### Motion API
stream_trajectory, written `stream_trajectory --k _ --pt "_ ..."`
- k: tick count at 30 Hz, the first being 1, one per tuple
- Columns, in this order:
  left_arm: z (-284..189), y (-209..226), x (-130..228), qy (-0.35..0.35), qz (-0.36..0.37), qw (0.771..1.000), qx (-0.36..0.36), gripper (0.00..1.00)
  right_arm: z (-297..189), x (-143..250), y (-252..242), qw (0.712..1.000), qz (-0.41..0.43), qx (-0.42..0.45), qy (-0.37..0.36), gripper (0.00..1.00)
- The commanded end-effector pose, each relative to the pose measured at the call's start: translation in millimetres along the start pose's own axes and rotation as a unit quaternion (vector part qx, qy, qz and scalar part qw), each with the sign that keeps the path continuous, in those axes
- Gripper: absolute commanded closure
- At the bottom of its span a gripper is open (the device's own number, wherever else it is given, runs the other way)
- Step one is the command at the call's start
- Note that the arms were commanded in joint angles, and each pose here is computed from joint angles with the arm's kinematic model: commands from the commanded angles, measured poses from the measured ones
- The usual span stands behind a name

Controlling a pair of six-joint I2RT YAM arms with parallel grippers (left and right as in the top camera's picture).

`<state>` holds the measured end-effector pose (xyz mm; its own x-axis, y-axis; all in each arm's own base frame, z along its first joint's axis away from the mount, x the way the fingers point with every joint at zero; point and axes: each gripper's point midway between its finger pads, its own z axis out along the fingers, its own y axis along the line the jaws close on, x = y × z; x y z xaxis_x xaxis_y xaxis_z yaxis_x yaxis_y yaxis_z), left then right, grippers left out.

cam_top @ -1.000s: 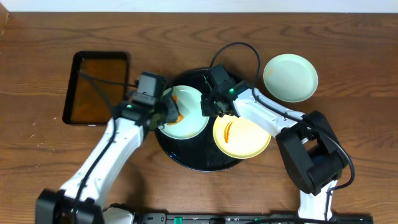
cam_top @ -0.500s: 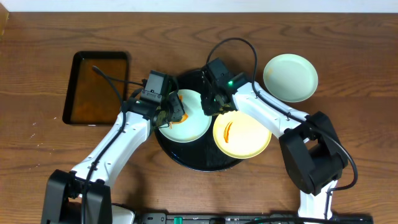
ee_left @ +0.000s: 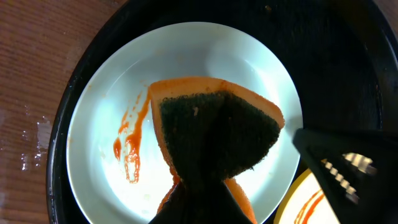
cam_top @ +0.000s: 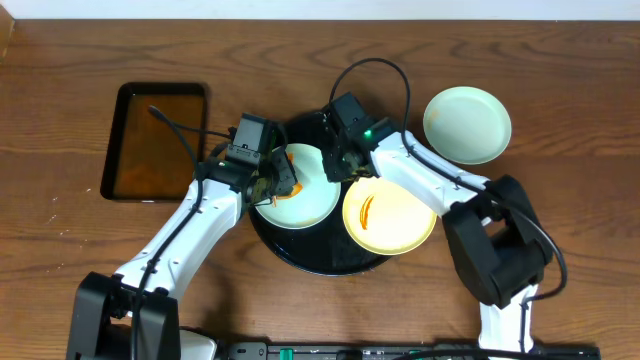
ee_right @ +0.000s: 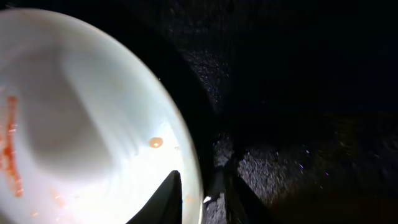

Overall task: Clean dirty plates on tray and stack at the side
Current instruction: 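Scrub the plate with the left-gripper sponge while right gripper holds it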

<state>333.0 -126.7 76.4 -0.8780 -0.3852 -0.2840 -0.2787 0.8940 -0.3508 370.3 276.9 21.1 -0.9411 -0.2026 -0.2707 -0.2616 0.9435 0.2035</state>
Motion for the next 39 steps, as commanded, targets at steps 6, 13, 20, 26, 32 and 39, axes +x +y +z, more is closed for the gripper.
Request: stream_trajectory --k 6,13,20,26,32,39 --pt "2.1 1.3 0.8 0.0 0.001 1.0 -0.003 0.92 23.3 9.0 1.0 1.0 -0.008 0.001 0.023 0.89" --pt "10.7 -7.8 6.2 0.004 0.015 1.0 0.003 0.92 23.3 8.1 0.9 1.0 -0.008 0.0 0.021 0.99" --pt "48.3 -5.7 22.3 0.035 0.013 0.999 -0.016 0.92 23.2 8.9 0.5 1.0 -0.008 0.001 0.023 0.99" --pt "71.3 8.3 34.3 0.063 0.006 0.997 -0.042 0.92 23.2 9.7 0.2 1.0 -0.008 0.002 0.024 0.99" --pt "71.8 29.0 25.1 0.036 0.05 0.993 -0.096 0.92 23.1 10.2 -0.5 1.0 -0.007 0.002 0.026 0.99" --pt "51.6 87.3 -1.7 -0.01 0.097 0.967 -0.236 0.92 23.1 10.3 -0.6 1.0 -0.007 0.003 0.026 0.99"
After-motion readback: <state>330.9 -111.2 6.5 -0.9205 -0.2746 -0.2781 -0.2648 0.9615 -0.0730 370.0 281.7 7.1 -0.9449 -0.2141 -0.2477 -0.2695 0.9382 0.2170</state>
